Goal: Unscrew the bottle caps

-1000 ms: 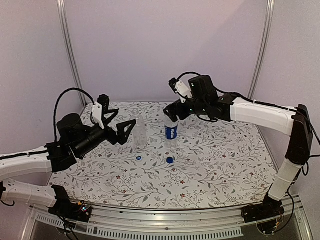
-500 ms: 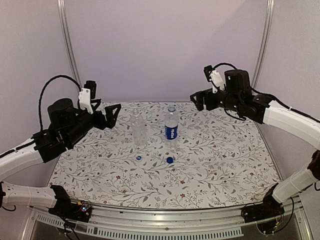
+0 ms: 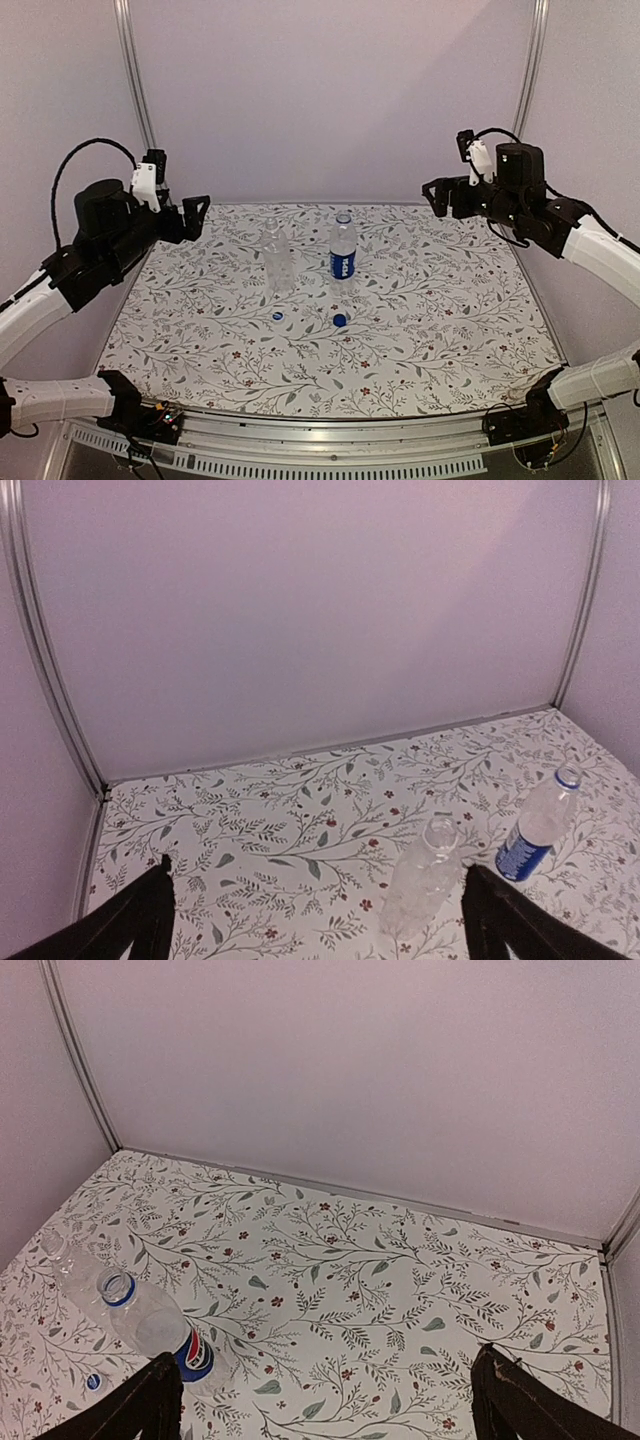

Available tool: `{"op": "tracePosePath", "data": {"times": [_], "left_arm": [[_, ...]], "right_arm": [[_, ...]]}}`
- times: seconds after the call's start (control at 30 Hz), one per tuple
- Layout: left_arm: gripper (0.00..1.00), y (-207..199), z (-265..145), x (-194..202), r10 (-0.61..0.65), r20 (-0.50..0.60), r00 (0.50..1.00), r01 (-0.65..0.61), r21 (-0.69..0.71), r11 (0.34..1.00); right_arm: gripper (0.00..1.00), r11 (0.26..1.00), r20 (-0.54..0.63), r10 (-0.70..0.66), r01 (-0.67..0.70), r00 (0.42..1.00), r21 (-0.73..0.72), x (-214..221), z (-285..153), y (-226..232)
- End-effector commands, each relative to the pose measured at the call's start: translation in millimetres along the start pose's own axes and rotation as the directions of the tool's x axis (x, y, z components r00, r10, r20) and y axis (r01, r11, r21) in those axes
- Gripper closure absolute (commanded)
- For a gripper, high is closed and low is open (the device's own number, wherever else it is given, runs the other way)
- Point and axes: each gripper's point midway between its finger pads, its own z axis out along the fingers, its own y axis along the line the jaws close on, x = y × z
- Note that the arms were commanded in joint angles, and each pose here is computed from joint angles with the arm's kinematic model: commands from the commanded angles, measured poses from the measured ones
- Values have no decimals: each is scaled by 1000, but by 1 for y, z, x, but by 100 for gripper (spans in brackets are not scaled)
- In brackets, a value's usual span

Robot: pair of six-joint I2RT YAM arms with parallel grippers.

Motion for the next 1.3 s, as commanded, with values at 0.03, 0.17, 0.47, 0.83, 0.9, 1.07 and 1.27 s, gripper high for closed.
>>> {"op": "tracePosePath", "data": {"times": [0.03,0.17,0.47,0.83,0.9,1.07,1.27], "left_arm": [[0,11,0,9,25,-34,999,-24,25,999],[0,15,-10,10,35,38,999,-36,23,999],[0,17,-21,8,64,115,991,-67,22,998],[0,19,-21,11,92,113,989,-94,11,996],[0,18,-21,13,93,110,990,-95,14,995],[0,17,-19,14,93,105,990,-96,23,995],[0,16,-21,14,92,108,990,-95,24,995]], "right_arm": [[1,999,26,-39,38,999,32,4,-16,-10],[1,997,88,-65,62,994,41,-1,-31,-13],[1,995,114,-96,91,989,49,4,-35,-15],[1,994,97,-93,88,991,59,9,-29,-17],[1,994,93,-92,87,991,61,10,-29,-17],[1,994,95,-90,85,991,63,10,-30,-17],[1,995,96,-90,85,991,60,9,-30,-17]]}}
